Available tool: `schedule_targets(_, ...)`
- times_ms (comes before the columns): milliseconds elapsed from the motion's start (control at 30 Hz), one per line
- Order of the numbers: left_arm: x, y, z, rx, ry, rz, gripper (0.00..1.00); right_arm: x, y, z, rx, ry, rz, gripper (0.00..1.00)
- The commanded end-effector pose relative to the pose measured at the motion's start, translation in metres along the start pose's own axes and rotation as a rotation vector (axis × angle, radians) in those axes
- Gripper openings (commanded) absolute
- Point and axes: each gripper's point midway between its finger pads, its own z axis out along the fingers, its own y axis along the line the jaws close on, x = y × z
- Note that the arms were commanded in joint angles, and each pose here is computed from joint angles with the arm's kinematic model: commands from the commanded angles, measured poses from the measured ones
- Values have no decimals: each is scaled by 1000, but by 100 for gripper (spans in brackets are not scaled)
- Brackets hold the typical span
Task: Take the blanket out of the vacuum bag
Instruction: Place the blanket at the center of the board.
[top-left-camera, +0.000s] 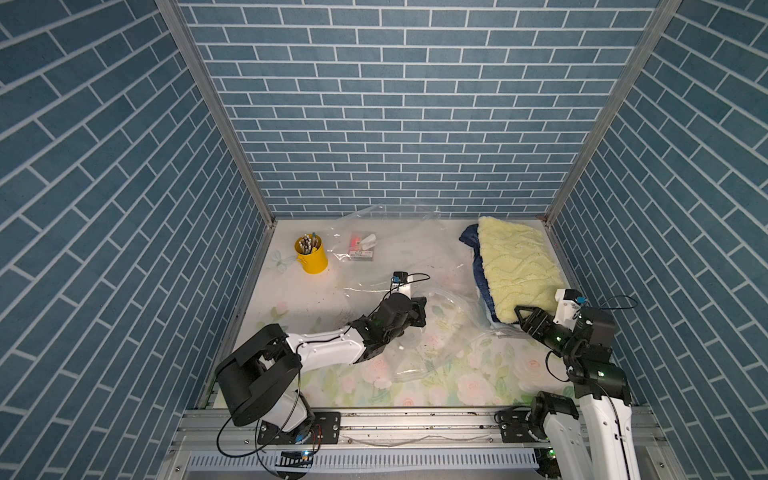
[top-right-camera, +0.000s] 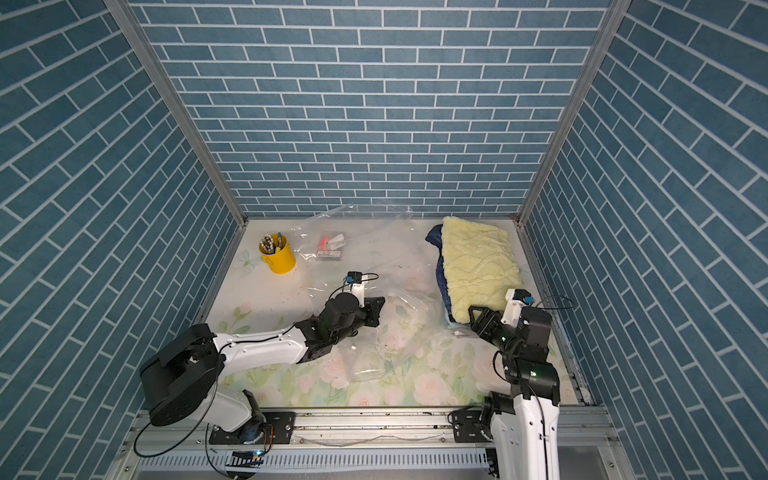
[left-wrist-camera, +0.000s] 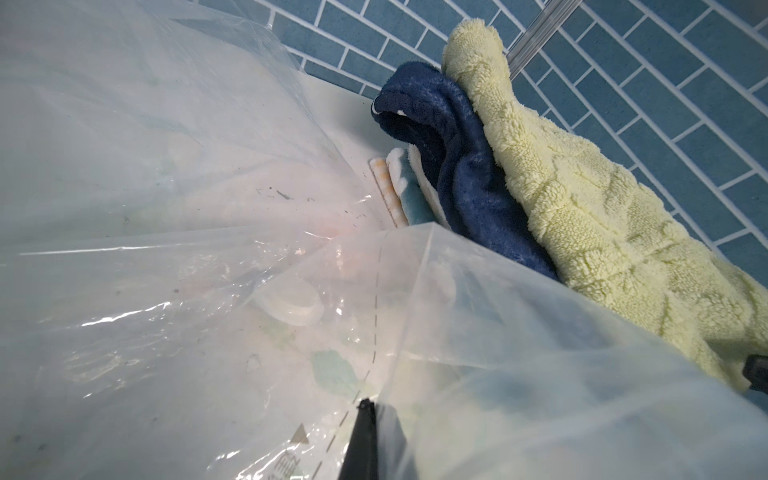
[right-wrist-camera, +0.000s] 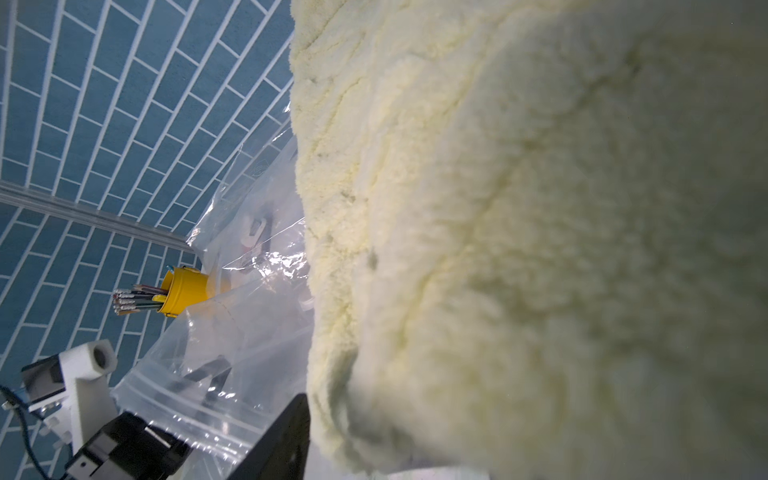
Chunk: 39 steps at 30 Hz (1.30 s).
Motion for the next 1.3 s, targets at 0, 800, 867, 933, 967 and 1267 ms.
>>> schedule_targets(0,-18,-6,-3,-22,-19,29,2,21,2,-1,-47,48,28,66)
schedule_targets(800,-51,-15,10,-152,-5,24,10,51,3,15,-228,28,115,65)
schedule_targets(867,-54,-16,9,-170,-6,37,10,47,13,9,-250,35,85,65)
schedule_targets(933,-53,-14,7,-186,-7,47,11,41,21,3,-258,33,46,64)
schedule_targets(967,-52,-12,6,-195,-3,52,11,36,30,-3,-276,30,19,63)
schedule_targets(1267,-39,10,2,-273,-12,26,12,13,92,-26,-404,73,-151,63)
